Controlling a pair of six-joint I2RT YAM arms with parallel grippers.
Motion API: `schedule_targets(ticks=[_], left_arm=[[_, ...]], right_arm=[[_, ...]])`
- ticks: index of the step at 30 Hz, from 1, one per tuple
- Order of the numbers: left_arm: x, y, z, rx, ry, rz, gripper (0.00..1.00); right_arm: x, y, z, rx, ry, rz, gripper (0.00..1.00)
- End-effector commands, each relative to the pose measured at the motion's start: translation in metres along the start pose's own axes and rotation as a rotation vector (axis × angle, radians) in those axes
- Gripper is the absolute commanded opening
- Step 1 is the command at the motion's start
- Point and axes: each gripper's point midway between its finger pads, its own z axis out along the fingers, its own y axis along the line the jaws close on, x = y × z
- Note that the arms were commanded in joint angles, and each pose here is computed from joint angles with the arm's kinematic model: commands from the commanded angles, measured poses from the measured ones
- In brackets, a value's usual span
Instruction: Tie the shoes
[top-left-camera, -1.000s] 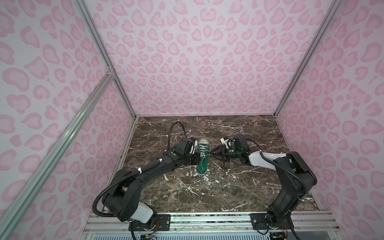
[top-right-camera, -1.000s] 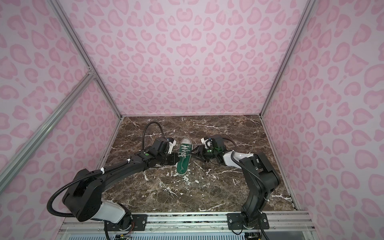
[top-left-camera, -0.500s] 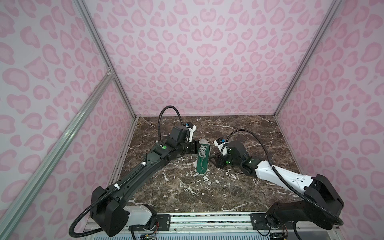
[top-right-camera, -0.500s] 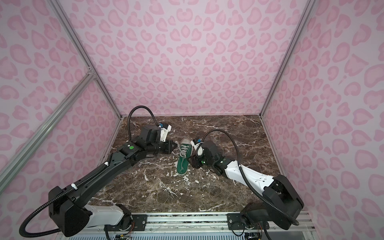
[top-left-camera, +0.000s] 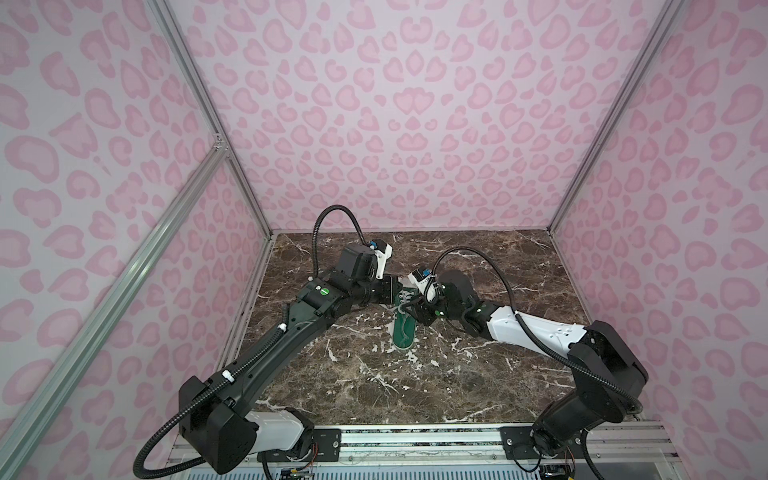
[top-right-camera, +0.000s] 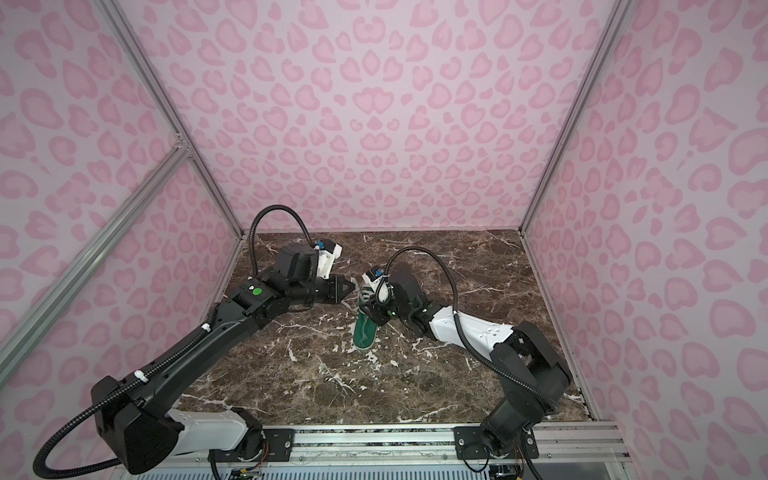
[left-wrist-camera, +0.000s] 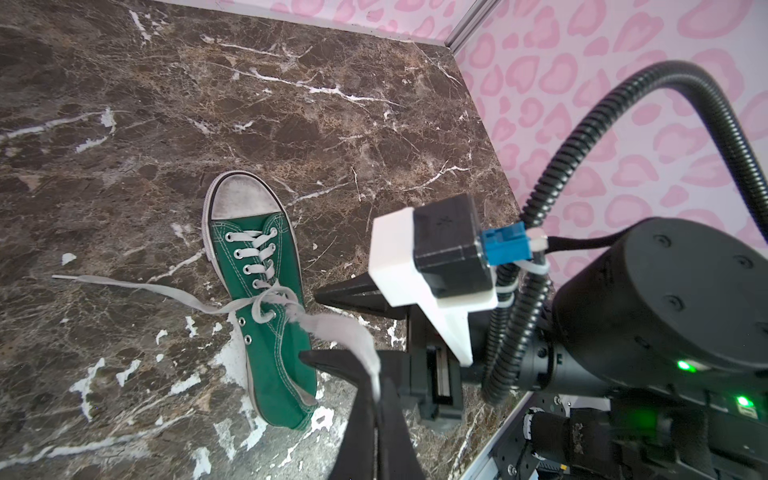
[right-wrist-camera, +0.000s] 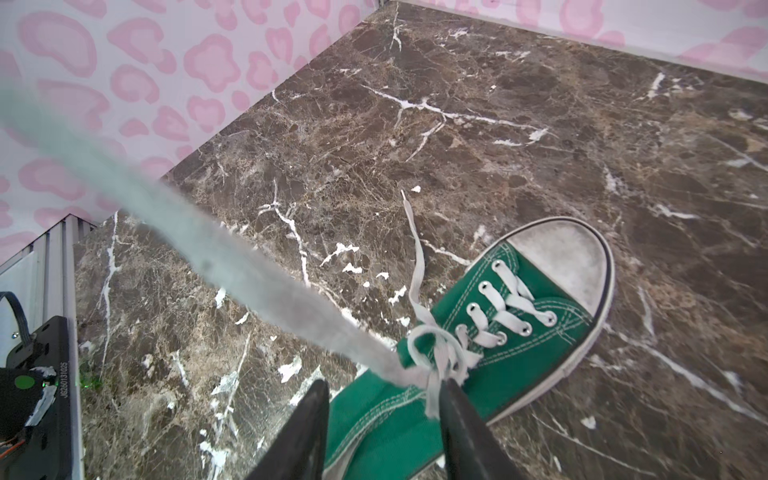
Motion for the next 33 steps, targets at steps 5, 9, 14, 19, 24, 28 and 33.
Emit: schedule_targets(ticks=[5,9,14,19,24,28,33], left_arm=[[0.006,0.001,0.001,0.003,0.021,-0.009,0.03],[0.006,0.005,0.004,-0.01,0.02,-0.014,0.08],[-0.004,0.017,0.006,-0.033,0.002,-0.032,0.26],[-0.017,0.048,0.0,-0.099,-0.038,-0.092,0.5],[-0.005,0.107,0.012,-0.233,-0.017,-0.192,0.54],[0.023,0.15,0.04,-0.357,0.07,-0.208,0.5],[0.043,0.175,0.08,-0.388,0.154,-0.225,0.49]], right_arm=[[-0.009,0.001,0.012,-0.042,-0.036,0.042,0.23],[-0.002,-0.004,0.014,-0.023,-0.004,0.055,0.1],[0.008,-0.016,0.008,0.01,-0.003,0.086,0.04],[0.013,-0.026,0.004,0.032,0.004,0.109,0.04],[0.016,-0.033,0.005,0.04,0.002,0.144,0.04],[0.014,-0.033,0.008,0.036,0.007,0.152,0.04],[0.012,-0.031,0.008,0.026,0.007,0.157,0.04]])
